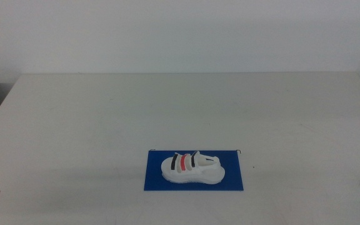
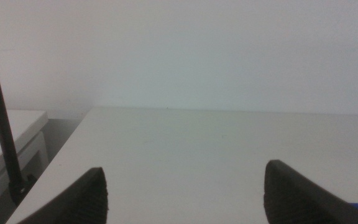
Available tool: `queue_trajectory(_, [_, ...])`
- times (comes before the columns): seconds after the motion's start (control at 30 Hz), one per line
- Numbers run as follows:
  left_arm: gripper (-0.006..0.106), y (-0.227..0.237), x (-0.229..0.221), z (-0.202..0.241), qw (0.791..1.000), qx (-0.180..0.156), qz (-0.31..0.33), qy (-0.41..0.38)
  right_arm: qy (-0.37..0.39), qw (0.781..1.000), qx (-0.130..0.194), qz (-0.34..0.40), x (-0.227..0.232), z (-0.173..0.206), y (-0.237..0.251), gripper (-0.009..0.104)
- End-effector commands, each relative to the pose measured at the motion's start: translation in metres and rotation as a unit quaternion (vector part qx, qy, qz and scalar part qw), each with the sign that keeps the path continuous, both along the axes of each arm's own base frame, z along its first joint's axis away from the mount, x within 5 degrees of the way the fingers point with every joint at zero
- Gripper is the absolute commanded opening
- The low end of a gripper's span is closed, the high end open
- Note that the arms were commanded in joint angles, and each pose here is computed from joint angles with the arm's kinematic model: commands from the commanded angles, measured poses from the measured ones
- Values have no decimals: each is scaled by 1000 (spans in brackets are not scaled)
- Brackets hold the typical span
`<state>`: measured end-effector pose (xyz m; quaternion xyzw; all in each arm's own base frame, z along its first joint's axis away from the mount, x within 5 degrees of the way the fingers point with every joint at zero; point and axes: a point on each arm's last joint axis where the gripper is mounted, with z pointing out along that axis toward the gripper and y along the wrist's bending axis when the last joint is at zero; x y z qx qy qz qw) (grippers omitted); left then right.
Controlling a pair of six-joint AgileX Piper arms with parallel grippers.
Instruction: Use one arm to grab the shoe from the table and place it on the mat.
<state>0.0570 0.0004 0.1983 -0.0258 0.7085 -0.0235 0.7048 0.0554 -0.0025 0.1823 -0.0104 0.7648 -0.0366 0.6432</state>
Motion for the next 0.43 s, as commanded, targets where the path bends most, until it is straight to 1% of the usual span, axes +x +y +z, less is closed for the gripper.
queue_trajectory(0.0, [83,-1,-2,8,999,-14,-4,-51,-32,999,-11,-2,1,5,0,78])
queue_trajectory(0.17, [83,0,-1,-1,1000,-12,-2,-13,-32,999,-11,-2,1,5,0,78])
queue_trajectory(0.4, [83,0,-1,-3,1000,-13,-1,-6,-32,999,-11,-2,1,5,0,78])
